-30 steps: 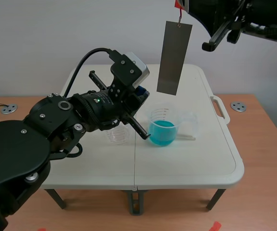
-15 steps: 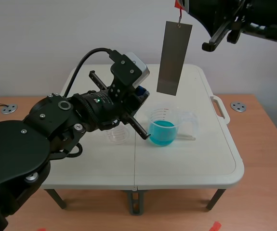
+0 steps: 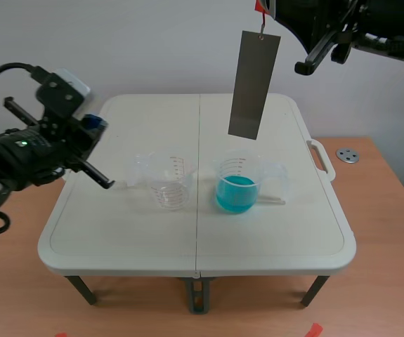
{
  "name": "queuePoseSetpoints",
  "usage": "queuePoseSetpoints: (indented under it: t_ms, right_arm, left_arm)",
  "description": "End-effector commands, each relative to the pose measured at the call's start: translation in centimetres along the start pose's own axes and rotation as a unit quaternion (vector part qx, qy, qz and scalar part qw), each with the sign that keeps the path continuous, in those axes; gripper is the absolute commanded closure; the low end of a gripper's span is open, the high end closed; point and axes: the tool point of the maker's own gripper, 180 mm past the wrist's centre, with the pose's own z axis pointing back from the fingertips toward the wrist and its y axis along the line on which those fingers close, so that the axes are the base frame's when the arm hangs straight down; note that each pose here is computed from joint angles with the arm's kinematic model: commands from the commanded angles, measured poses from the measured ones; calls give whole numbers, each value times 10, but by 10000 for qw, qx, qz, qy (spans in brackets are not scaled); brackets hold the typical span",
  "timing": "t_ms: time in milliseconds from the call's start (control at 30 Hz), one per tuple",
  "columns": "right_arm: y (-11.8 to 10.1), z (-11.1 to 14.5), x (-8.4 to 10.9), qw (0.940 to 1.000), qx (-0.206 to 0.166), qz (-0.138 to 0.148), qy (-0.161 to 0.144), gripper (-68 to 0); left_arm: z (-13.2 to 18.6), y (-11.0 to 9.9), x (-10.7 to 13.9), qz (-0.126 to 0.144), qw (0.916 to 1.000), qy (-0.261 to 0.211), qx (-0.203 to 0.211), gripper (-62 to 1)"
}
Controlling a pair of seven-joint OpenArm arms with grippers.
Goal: Hold the metal plate by the orange handle, dip it into the blue solution, take it out and point at it, then put the plate back in the beaker on the left.
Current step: 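Point at the plate with the left hand, then lower the plate into the blue solution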
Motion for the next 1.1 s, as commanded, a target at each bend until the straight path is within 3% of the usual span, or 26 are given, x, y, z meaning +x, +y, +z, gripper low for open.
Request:
queuePoseSetpoints:
  t_ms: [0, 233, 400, 733, 1067]
  right_arm:
    - [-9, 1, 12, 9998, -86, 97, -162, -13]
    - [-9, 1, 12, 9998, -84, 97, -162, -13]
    - [-9, 1, 10, 9998, -97, 87, -144, -13]
    - [-11, -3, -17, 9997, -224, -3, 109, -13]
    - [-12, -3, -35, 9990, -325, -181, 239, -13]
  left_arm:
    - [15, 13, 0, -26, 9999, -53, 90, -19]
    - [83, 38, -55, 8, 9969, 784, 5, -19]
    - [132, 31, -101, 152, 9871, 1577, -244, -19]
    - [234, -47, -170, 913, 9493, 2866, -913, -19]
    - [297, -115, -199, 1762, 9058, 3608, -1351, -18]
